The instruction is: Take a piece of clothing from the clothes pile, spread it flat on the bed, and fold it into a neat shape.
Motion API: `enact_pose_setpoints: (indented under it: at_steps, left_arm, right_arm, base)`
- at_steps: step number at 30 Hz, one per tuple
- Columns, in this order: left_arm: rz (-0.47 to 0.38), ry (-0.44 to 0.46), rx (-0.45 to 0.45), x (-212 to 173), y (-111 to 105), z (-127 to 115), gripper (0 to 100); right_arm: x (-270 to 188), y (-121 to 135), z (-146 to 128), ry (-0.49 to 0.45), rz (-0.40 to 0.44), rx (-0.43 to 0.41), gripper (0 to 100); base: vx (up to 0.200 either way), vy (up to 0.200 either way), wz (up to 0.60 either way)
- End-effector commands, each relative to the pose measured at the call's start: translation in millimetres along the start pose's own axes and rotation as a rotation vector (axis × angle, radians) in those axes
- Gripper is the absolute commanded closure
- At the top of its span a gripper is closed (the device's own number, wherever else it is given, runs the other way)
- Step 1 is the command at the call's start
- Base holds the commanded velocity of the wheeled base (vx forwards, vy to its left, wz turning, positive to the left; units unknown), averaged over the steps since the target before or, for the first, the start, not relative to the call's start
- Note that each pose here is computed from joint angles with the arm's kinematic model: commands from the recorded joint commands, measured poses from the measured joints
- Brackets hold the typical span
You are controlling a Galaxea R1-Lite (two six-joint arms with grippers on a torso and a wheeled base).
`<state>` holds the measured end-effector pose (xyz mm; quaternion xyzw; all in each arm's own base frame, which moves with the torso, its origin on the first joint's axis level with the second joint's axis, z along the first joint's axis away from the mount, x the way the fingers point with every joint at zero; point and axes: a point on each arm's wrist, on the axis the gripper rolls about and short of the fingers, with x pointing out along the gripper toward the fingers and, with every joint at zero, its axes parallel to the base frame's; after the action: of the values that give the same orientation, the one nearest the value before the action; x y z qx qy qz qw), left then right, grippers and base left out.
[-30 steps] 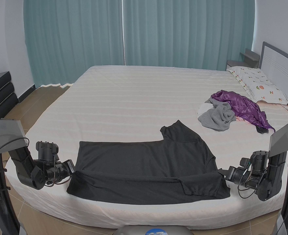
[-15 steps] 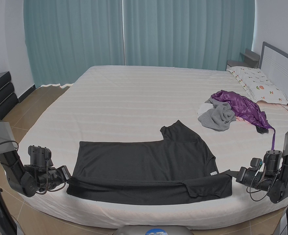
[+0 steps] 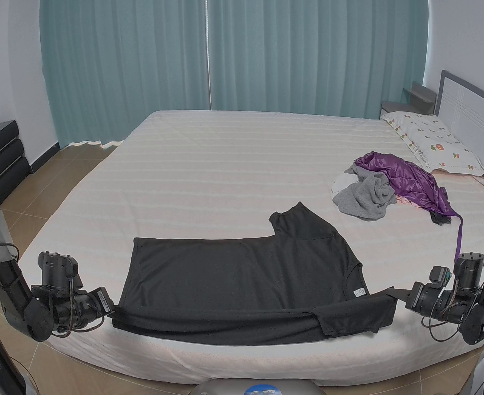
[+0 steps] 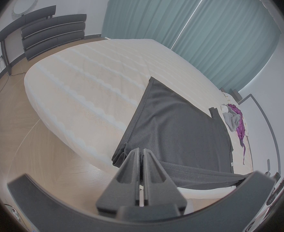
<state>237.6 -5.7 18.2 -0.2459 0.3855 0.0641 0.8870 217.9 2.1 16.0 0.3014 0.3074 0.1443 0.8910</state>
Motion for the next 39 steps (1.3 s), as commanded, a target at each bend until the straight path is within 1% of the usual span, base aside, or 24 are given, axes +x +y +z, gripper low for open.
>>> enact_pose_setpoints:
  at_steps: [1,8,12,13,15,19,23,30,39]
  left_arm:
    - [0.002,0.004,0.008,-2.8,0.9,-2.0,100]
    - [-0.006,-0.006,0.013,-10.9,0.5,-3.2,100]
    - [-0.001,0.004,0.016,-14.4,2.1,-7.0,100]
    - [-0.001,0.004,0.016,-14.4,2.1,-7.0,100]
    - [0.01,0.021,0.041,-16.4,4.5,-12.0,100]
    - [0.016,0.03,0.051,-15.7,5.8,-13.4,100]
    - [0.006,0.016,0.052,-10.8,2.8,-8.5,100]
    - [0.005,0.006,0.044,15.6,-1.8,3.6,100]
    - [0.005,0.006,0.048,43.5,-4.9,11.6,100]
  right_arm:
    - [-6.2,0.9,-3.5,0.023,-0.017,0.009,100]
    - [-15.6,6.1,-5.9,0.063,-0.035,0.02,100]
    - [-18.4,6.6,-12.1,0.119,-0.059,-0.02,100]
    - [-18.4,6.6,-12.1,0.119,-0.059,-0.02,100]
    - [-22.8,7.8,-13.3,0.136,-0.068,-0.034,100]
    - [-28.1,11.2,-13.1,0.139,-0.069,-0.034,100]
    - [-27.2,11.5,-13.0,0.138,-0.064,-0.04,100]
    - [-5.8,7.1,-4.8,0.136,-0.056,-0.049,100]
    - [31.8,-5.1,0.5,0.151,-0.081,-0.055,100]
  base:
    - [0.0,0.0,0.0]
    - [0.0,0.0,0.0]
    - [0.0,0.0,0.0]
    - [0.0,0.0,0.0]
    - [0.0,0.0,0.0]
    - [0.0,0.0,0.0]
    - [0.0,0.0,0.0]
    - [0.0,0.0,0.0]
    - [0.0,0.0,0.0]
